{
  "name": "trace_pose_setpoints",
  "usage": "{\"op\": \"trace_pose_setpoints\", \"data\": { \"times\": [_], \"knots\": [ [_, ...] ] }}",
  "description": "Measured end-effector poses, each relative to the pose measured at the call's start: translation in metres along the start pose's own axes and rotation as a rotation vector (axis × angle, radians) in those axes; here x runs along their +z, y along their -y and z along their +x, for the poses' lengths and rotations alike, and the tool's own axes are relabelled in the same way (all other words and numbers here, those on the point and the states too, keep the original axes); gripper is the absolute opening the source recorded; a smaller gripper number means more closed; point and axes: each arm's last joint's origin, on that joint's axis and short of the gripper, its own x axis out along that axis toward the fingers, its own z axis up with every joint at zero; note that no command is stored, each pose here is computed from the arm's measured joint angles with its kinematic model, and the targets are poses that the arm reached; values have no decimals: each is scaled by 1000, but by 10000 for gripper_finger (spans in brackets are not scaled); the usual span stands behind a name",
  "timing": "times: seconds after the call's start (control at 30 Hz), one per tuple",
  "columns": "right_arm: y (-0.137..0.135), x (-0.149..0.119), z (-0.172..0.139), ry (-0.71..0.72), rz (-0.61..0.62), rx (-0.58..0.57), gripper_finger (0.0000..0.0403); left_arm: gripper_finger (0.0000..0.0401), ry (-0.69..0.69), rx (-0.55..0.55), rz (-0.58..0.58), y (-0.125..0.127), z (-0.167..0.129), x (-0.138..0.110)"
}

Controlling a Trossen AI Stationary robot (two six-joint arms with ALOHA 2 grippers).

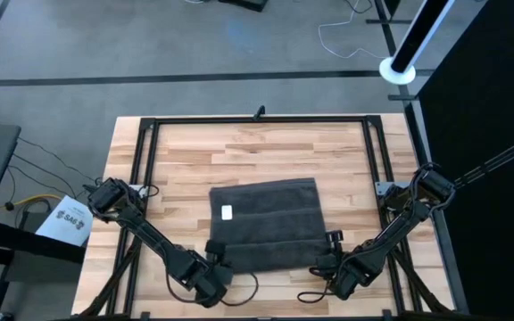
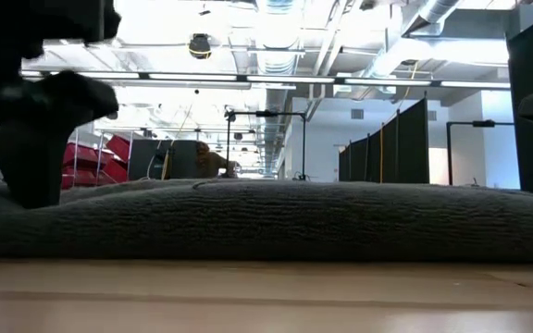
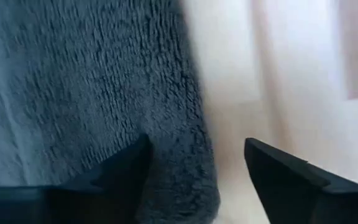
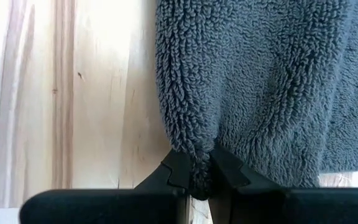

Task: Roll towel
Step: Roll the gray towel

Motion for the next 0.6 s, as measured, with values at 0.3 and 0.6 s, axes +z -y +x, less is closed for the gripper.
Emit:
{"op": "trace_pose_setpoints", "data": {
  "times": [0.3, 0.6],
  "knots": [
    [0, 0, 0, 3, 0, 2, 17, 208, -10, 15, -20, -5, 8, -10],
    [-7, 3, -3, 29, -12, 88, 17, 16, -84, -63, -48, -2, -5, -1]
  ]
}}
